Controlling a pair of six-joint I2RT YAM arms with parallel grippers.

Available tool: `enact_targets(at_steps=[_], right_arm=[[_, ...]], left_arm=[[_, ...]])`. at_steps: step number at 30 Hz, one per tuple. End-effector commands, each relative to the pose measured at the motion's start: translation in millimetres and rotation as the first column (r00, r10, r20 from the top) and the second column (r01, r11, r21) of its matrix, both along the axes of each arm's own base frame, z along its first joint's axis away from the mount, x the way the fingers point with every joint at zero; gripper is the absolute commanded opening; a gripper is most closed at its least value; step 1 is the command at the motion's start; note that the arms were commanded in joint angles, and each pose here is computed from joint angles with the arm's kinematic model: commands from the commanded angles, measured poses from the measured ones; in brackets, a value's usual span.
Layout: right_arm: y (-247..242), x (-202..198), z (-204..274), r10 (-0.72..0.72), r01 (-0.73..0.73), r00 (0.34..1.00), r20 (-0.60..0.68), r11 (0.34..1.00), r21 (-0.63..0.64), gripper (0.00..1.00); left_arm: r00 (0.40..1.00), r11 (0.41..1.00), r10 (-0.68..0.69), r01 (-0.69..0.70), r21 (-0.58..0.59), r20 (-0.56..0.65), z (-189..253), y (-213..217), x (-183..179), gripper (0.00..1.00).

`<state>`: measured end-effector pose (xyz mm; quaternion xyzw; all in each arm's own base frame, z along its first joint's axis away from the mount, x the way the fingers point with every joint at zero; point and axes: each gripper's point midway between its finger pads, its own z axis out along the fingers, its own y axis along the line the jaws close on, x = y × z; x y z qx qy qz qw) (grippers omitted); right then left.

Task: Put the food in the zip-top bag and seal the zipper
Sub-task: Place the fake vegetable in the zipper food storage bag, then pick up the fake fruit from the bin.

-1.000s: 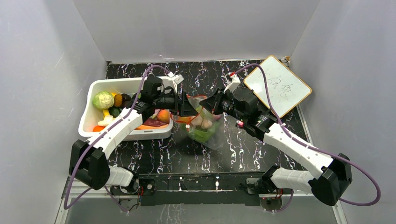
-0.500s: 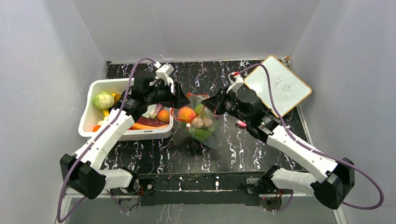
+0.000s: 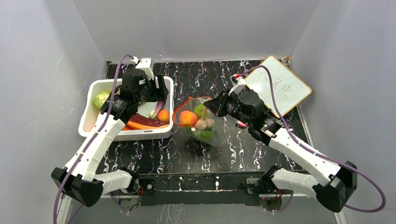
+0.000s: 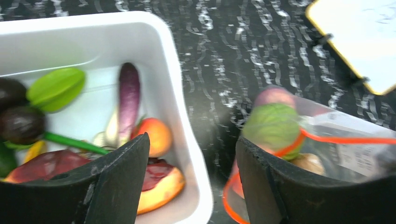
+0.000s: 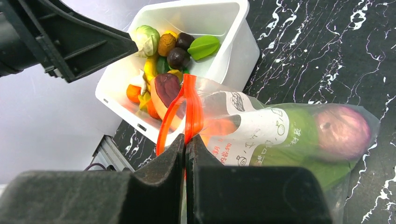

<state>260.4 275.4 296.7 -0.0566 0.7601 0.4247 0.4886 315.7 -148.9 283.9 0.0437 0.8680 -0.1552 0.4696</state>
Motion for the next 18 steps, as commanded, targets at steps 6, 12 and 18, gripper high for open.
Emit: enact_targets(at_steps=[6,12,18], right_arm=[[-2.8,-3.2,40.7,-0.003,-0.007,0.992,0.125,0.997,0.079,0.00],[-2.6,-2.5,40.0,-0.003,-0.007,0.992,0.126,0.997,0.075,0.00],[-0.9,-2.4,37.9,0.004,-0.013,0.992,0.126,0.997,0.072,0.00]], left_arm=[[0.969,0.958,0.241,-0.231,0.171,-0.045,-28.8,89.1,24.6,0.82],[0.936,0.923,0.340,-0.314,0.223,-0.090,-57.9,126.5,42.1,0.88],[0.881,0.886,0.438,-0.388,0.256,-0.180,-111.4,164.7,52.9,0.87]])
